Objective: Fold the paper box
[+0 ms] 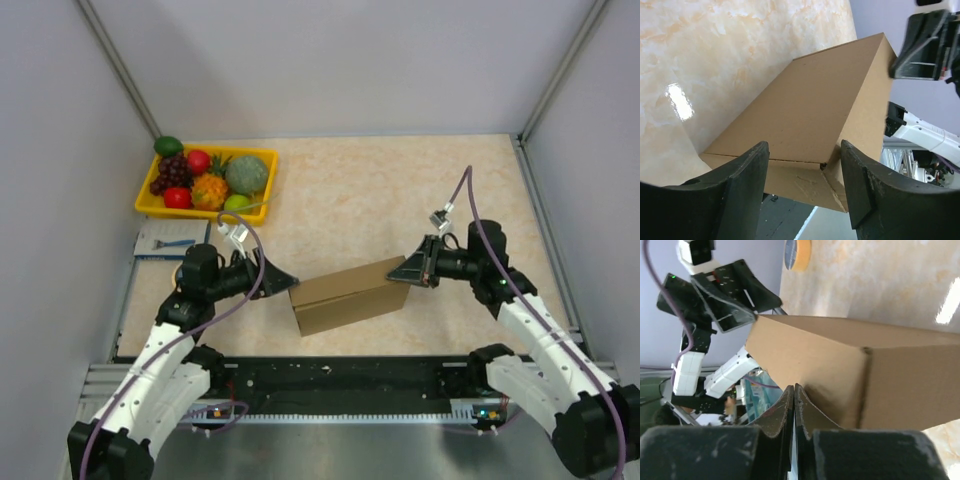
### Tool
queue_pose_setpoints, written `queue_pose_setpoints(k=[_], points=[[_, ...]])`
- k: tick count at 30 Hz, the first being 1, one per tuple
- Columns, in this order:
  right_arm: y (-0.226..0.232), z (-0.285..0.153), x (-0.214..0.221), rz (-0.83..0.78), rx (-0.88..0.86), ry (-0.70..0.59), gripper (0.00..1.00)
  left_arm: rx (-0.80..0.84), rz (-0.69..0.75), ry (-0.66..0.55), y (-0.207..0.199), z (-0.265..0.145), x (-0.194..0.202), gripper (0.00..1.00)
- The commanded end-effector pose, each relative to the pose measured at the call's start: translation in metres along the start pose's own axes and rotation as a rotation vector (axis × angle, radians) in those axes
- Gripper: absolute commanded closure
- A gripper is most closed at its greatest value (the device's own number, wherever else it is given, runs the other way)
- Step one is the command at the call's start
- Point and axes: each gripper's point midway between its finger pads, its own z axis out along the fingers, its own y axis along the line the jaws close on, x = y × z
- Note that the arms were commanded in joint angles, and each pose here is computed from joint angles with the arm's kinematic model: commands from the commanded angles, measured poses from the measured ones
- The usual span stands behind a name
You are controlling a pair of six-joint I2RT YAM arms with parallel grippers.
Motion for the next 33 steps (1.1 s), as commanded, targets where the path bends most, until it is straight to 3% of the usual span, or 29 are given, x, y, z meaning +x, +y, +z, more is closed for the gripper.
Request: queue_pose_setpoints(k=[1,10,18,24,28,33], points=[[-0.014,0.01,-0.008,0.008,-0.029,-0.032,1.0,0.016,0.052,-0.019,-0.001,-0.001,0.0,0.36],[0.065,0.006,-0.032,-0.101,-0.129,-0.064,1.0,0.019,0.039,-0.03,0.002,0.001,0.0,0.37],[0.132,0.096,0.041,-0.168,-0.209,0.185,0.99,-0.045,0.012,-0.059,0.016,-0.001,0.004,0.36],[0.142,0.13,0.06,-0.153,-0.188,0.256,1.0,-0.092,-0.051,-0.208,0.028,-0.005,-0.009,0.38],[0.15,0.159,0.079,-0.184,-0.148,0.339,1.0,-0.045,-0.055,-0.213,0.025,-0.002,-0.008,0.4],[0.127,0.172,0.082,-0.155,-0.084,0.328,1.0,-0.027,-0.04,-0.166,0.017,-0.002,-0.006,0.4]])
